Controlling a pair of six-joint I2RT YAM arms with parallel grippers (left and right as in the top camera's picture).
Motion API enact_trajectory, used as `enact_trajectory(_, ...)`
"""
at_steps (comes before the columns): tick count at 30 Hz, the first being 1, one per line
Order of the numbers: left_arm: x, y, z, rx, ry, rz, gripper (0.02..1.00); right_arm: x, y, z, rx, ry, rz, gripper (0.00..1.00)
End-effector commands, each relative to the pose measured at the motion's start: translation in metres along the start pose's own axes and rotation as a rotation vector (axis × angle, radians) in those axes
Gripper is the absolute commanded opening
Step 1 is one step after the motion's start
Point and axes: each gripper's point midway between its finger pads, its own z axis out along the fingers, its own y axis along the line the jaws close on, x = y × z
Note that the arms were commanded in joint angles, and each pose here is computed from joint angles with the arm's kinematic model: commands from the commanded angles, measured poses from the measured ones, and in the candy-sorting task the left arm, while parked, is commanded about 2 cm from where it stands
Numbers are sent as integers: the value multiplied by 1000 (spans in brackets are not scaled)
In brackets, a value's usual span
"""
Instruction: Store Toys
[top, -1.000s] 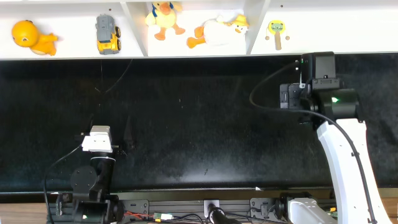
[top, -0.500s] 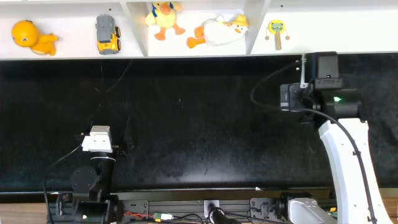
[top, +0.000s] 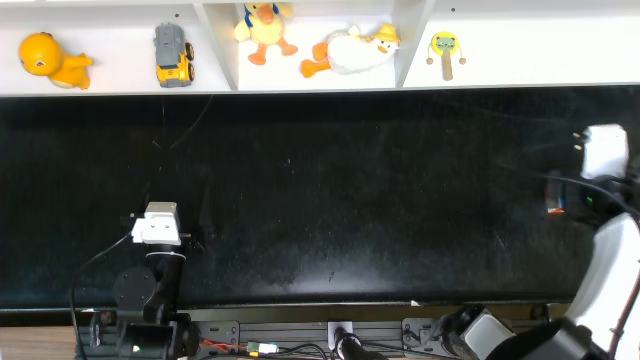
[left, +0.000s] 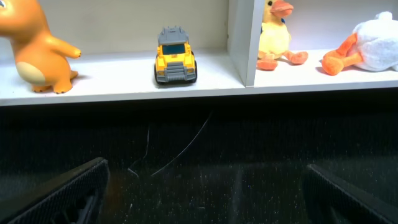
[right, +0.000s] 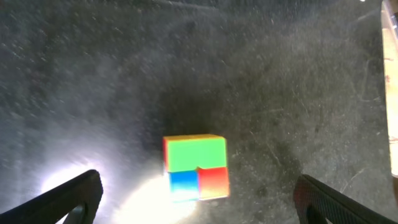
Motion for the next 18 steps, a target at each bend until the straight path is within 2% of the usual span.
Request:
enact_trajectory(1,-1,1,0,-7,-7,3,998,11,6,19,-115,-33,-58,993)
enact_trajectory(6,-1,1,0,-6,-7,3,998,39,31,43,-191,19,-79,993)
enact_trajectory(14,-1,1,0,-7,-7,3,998,48,29,70,-126,-26,-101,996)
enact_trajectory(18,-1,1,0,-7,-7,3,998,47,26,73,-114,-28,-66,993)
